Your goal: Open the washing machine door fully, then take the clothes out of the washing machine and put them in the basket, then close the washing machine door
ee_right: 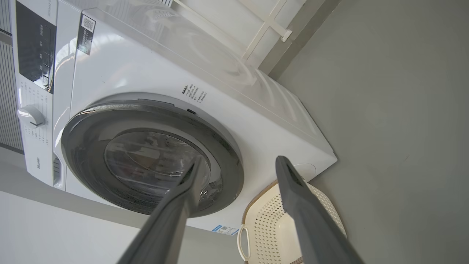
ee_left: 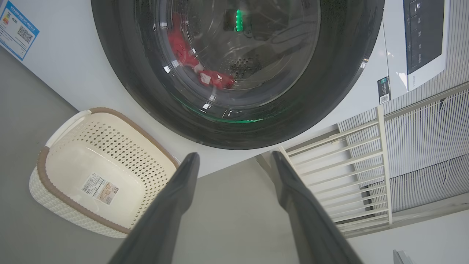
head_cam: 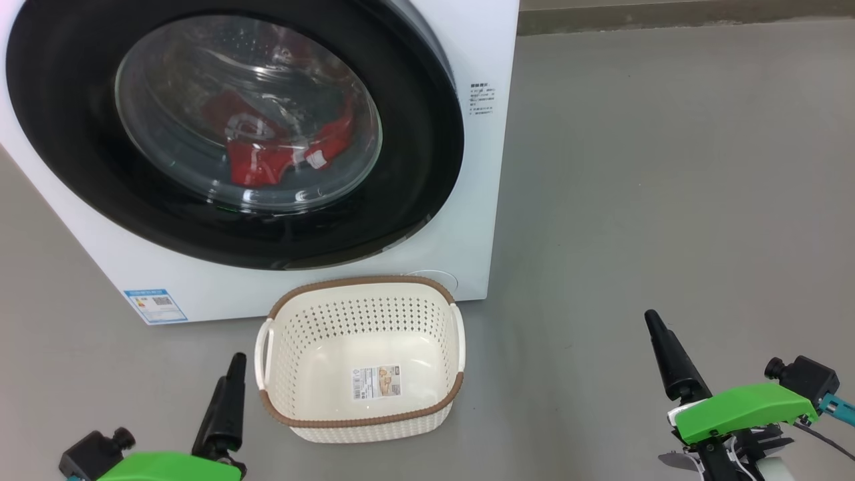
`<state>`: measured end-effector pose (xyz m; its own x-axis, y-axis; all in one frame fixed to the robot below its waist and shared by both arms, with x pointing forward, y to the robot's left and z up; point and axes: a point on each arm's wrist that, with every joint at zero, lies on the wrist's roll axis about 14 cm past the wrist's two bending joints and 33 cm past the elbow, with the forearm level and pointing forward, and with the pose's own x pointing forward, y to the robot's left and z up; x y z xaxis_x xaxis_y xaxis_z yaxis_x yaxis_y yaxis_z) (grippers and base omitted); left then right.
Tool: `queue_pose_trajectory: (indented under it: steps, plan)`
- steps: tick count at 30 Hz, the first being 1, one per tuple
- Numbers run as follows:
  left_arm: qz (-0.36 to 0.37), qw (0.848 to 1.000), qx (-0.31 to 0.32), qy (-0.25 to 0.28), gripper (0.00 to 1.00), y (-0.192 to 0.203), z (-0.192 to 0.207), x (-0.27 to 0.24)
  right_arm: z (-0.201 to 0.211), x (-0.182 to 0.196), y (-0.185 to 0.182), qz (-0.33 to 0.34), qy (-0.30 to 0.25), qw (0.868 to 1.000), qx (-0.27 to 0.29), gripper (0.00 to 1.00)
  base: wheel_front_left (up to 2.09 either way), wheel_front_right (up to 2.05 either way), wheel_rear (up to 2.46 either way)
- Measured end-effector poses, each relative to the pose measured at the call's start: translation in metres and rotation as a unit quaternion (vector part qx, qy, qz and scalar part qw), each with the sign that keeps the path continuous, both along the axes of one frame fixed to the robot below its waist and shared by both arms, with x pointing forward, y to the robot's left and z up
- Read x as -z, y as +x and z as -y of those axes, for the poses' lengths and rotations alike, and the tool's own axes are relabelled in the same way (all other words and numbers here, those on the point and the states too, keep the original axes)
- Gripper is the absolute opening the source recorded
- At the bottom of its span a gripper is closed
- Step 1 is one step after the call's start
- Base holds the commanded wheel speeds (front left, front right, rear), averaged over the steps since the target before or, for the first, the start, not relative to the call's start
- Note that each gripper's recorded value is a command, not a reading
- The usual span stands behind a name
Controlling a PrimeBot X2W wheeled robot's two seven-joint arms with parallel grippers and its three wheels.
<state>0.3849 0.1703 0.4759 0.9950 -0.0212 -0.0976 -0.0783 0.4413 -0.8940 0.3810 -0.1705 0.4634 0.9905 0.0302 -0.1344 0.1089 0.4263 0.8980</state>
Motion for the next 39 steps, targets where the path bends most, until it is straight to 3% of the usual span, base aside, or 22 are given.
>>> queue_pose_trajectory:
  steps: [13,39]
  plan:
    - [0.026,0.993,0.014,0.112,1.00,0.006,0.003,-0.013,-0.006,-0.007,0.005,0.018,-0.104,0.994,-0.023,1.00,0.00,0.00,0.00]
    - [0.084,0.952,0.025,0.293,1.00,0.016,0.013,-0.042,-0.020,-0.028,0.019,0.068,-0.256,0.963,-0.051,1.00,0.00,0.00,0.00]
